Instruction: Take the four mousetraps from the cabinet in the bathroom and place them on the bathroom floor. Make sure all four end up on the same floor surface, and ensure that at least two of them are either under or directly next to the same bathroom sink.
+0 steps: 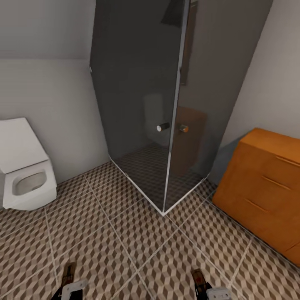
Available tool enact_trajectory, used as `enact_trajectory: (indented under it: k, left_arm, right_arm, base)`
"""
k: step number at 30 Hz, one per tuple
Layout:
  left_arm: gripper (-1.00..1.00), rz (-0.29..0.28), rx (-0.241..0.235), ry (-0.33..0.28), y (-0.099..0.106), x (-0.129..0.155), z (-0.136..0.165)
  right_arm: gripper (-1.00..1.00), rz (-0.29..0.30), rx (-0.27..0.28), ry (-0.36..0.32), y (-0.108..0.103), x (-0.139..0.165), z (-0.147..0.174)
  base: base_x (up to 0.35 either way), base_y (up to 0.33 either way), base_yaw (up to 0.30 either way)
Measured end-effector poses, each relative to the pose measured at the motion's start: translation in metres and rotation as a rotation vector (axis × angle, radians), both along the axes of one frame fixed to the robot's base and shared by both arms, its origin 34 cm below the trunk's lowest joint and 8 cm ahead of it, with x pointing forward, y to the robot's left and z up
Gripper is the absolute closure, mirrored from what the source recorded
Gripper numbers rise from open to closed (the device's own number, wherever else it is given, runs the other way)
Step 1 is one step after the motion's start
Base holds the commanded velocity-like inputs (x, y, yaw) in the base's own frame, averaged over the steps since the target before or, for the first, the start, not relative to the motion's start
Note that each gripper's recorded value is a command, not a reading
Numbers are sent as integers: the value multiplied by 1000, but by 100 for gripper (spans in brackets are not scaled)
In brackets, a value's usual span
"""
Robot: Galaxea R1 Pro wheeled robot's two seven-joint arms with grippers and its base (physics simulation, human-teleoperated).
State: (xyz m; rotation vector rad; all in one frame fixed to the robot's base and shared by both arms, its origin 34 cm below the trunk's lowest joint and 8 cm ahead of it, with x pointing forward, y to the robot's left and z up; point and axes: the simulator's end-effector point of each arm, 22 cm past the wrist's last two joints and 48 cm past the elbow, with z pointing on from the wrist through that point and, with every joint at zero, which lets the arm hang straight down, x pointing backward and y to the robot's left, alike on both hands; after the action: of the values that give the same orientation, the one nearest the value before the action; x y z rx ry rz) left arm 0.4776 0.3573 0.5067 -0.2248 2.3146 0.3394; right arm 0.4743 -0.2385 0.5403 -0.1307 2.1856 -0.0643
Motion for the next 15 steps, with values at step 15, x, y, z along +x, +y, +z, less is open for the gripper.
enact_trajectory:
  k: [15]
  left_arm:
    - [100,1,0,0,0,0,0]
  right_arm:
    - [100,0,0,0,0,0,0]
  base:
    - [0,0,286]
